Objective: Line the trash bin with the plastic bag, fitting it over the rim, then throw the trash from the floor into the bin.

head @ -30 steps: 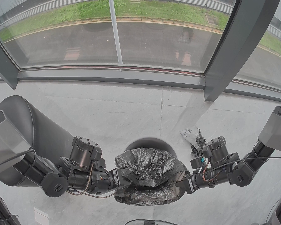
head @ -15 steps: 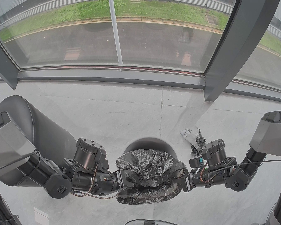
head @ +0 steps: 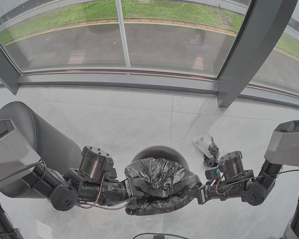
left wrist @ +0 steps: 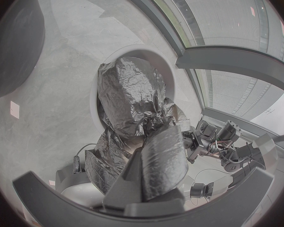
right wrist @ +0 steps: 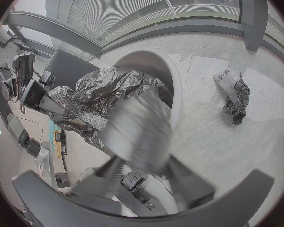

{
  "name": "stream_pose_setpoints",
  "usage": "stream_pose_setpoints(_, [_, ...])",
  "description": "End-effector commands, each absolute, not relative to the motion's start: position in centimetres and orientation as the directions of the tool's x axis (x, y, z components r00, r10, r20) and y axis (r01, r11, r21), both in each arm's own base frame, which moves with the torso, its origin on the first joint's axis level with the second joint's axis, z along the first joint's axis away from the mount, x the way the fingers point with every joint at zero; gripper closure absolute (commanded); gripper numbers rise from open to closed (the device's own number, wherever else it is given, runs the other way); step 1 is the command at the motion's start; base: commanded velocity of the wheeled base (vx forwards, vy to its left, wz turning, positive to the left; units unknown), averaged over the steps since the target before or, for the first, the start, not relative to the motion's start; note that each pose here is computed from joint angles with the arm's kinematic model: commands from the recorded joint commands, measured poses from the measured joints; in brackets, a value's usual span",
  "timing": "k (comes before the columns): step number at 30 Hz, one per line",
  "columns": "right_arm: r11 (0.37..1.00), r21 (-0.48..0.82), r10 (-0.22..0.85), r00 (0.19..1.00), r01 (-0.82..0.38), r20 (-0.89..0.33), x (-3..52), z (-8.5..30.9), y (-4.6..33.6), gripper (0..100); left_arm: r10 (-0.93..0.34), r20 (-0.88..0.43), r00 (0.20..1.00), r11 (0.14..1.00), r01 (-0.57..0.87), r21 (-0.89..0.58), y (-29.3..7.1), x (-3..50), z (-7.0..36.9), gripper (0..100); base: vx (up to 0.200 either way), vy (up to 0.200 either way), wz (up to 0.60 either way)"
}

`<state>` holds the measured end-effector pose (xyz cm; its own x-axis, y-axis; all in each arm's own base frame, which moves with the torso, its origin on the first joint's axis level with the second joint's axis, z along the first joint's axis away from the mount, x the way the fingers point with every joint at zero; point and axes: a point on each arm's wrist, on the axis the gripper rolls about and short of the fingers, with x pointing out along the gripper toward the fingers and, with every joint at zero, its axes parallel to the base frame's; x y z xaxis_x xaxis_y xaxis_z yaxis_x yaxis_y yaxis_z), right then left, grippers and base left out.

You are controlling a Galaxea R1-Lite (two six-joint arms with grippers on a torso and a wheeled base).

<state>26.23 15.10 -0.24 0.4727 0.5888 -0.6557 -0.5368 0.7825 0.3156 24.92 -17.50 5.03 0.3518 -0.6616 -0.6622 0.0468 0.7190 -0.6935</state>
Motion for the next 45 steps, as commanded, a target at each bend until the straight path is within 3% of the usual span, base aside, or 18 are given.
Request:
stream_pose_setpoints(1, [0.787, 0.316, 0.587, 0.482, -0.531, -0.651, 25.9, 0.2, 14.6, 0, -0.663, -0.659, 0.354, 0.717, 0.05, -0.695, -17.5, 24.9, 5.2, 100, 0.0, 0.0, 0.0])
stream_pose_setpoints(13, [0.789, 0.269, 0.607, 0.632, -0.553, -0.482, 24.6, 5.8, 13.2, 0, -0.675, -0.635, 0.377, 0.703, 0.067, -0.708, -17.3, 24.9, 6.1, 100, 0.0, 0.0, 0.0])
stream_pose_setpoints(16, [0.849, 0.162, 0.52, 0.737, -0.503, -0.432, 24.9, 7.4, 14.9, 0, -0.677, -0.626, 0.387, 0.7, 0.074, -0.711, -17.2, 24.8, 6.6, 100, 0.0, 0.0, 0.0])
stream_pose_setpoints(20, [0.883, 0.031, 0.439, 0.799, -0.469, -0.412, 24.7, 7.5, 17.8, 0, -0.672, -0.624, 0.399, 0.701, 0.069, -0.71, -16.9, 24.9, 6.7, 100, 0.0, 0.0, 0.0])
stream_pose_setpoints(29, [0.805, -0.089, 0.485, 0.736, -0.587, -0.473, 22.9, 4.4, 23.1, 0, -0.671, -0.619, 0.408, 0.699, 0.069, -0.712, -16.8, 25.1, 6.8, 100, 0.0, 0.0, 0.0])
stream_pose_setpoints(33, [0.806, -0.141, 0.443, 0.743, -0.575, -0.501, 22.8, 3.2, 23.3, 0, -0.67, -0.619, 0.41, 0.699, 0.069, -0.711, -16.8, 25.1, 6.9, 100, 0.0, 0.0, 0.0])
stream_pose_setpoints(45, [0.785, -0.149, 0.449, 0.719, -0.601, -0.531, 21.7, 2.4, 23.5, 0, -0.669, -0.62, 0.41, 0.7, 0.067, -0.711, -16.8, 25.1, 6.8, 100, 0.0, 0.0, 0.0])
